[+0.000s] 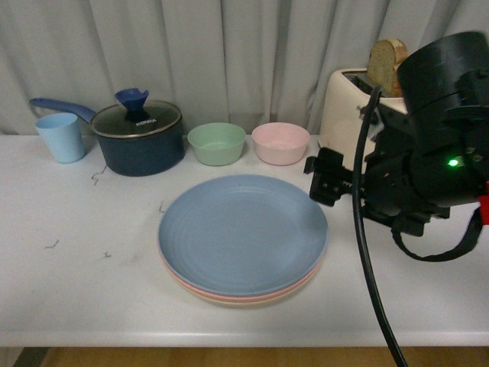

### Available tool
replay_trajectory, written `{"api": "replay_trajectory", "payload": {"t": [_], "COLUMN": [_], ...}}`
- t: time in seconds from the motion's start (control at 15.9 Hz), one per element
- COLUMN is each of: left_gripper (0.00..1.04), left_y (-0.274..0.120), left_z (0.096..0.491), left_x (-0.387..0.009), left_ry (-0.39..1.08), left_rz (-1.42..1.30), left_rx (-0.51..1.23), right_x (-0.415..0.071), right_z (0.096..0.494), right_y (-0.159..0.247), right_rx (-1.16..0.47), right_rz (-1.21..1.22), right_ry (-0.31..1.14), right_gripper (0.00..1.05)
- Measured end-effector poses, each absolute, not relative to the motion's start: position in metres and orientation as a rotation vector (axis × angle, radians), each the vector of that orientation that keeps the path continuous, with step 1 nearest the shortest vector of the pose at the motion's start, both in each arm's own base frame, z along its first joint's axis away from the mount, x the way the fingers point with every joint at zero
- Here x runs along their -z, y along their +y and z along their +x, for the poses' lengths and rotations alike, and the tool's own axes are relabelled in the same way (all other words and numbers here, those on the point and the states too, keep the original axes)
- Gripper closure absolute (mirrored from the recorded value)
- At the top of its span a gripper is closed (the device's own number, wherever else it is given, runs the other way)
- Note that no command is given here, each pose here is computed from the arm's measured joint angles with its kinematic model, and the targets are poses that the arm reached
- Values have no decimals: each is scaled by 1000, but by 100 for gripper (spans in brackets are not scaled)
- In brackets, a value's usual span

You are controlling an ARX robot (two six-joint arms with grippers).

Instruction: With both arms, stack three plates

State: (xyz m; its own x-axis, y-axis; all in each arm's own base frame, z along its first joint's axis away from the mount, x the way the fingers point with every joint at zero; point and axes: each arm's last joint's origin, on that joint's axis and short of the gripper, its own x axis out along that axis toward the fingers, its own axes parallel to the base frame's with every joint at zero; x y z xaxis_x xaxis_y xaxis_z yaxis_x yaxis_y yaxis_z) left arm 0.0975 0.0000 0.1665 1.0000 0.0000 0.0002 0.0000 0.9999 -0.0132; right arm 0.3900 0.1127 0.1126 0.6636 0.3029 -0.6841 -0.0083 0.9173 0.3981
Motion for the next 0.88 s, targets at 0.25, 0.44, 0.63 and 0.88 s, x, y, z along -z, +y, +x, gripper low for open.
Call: {"api": "replay_trajectory", "payload": {"t": [0.25,0.44,0.63,0.88], "left_gripper": [7,7,7,7], "left_y": [0,0,0,0], "left_z": [97,97,97,97], "left_x": [-167,-166,-167,-167], "left_ry": [-1,1,0,0], "left_rz": [-13,-13,-13,-13], "left_rx": [0,0,0,0], "right_x": [-121,-125,-154,-158], "right_z": [365,315,269,225], "right_y": [95,61,39,20], "right_rx": [-56,3,2,12], "right_rz": [156,43,25,4], "right_ry": [269,92,-26,25], "right_gripper": [34,59,96,103]}}
